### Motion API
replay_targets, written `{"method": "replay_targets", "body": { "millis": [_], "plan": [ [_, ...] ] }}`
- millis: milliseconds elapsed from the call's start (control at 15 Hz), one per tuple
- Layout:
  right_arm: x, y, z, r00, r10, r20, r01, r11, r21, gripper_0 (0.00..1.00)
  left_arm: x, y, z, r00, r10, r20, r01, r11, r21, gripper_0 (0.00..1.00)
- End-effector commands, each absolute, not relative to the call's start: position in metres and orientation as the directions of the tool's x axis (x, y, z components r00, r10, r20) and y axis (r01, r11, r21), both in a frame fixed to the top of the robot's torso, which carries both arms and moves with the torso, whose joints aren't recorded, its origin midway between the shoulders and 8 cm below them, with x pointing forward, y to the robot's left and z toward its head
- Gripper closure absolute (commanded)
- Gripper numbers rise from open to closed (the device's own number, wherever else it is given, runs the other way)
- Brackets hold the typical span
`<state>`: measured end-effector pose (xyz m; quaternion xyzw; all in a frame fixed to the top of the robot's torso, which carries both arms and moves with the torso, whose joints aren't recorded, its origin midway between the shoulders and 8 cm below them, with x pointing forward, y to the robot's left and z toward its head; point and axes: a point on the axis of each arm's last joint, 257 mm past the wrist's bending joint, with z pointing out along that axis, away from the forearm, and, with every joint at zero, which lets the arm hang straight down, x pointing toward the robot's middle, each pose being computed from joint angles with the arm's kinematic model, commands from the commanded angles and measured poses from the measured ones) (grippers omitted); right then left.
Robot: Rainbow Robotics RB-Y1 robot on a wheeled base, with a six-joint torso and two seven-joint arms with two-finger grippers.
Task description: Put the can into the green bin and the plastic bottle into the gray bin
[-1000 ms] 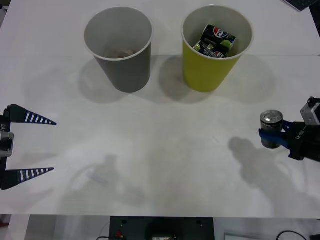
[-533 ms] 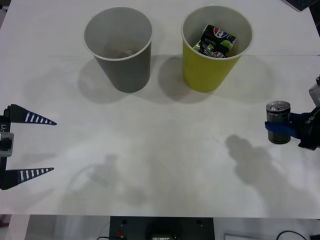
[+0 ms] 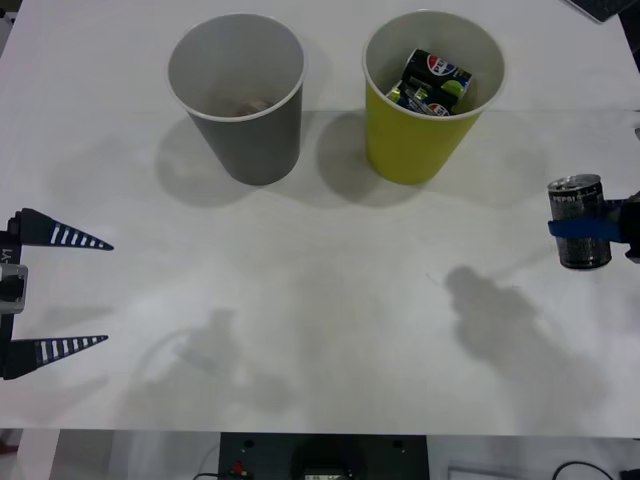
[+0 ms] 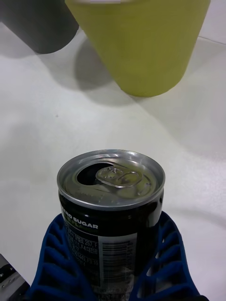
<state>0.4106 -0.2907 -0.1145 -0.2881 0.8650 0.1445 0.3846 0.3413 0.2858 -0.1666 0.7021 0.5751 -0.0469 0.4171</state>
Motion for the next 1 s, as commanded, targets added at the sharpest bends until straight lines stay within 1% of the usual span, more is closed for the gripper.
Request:
{"method": "replay_targets", "body": {
  "millis": [67,133,267,600,800,1000],
  "plan": [
    [0.413,-0.29,-0.101,-0.517,-0.451,-0.727,-0.638,0.77,-0.024,1.0,0.341,0.286,-0.167,0.334,0.769,-0.546,0.847,0.01,0.532,0.0],
    [0.417,-0.29,-0.092,-0.503,-0.481,-0.718,-0.649,0.759,-0.053,1.0,0.341,0.286,-0.167,0.334,0.769,-0.546,0.847,0.01,0.532,0.0],
    [0.425,-0.286,-0.078,-0.491,-0.5,-0.714,-0.668,0.741,-0.06,1.0,0.341,0.286,-0.167,0.334,0.769,-0.546,0.847,0.01,0.532,0.0],
    [0.463,-0.269,-0.039,-0.45,-0.547,-0.706,-0.697,0.709,-0.105,1.0,0.341,0.286,-0.167,0.334,0.769,-0.546,0.847,0.01,0.532,0.0],
    [0.486,-0.254,-0.017,-0.427,-0.584,-0.691,-0.712,0.688,-0.142,1.0,0.341,0.286,-0.167,0.334,0.769,-0.546,0.847,0.01,0.532,0.0],
    [0.508,-0.242,-0.006,-0.429,-0.61,-0.667,-0.715,0.68,-0.162,1.0,0.341,0.286,-0.167,0.334,0.769,-0.546,0.847,0.01,0.532,0.0]
  ]
}}
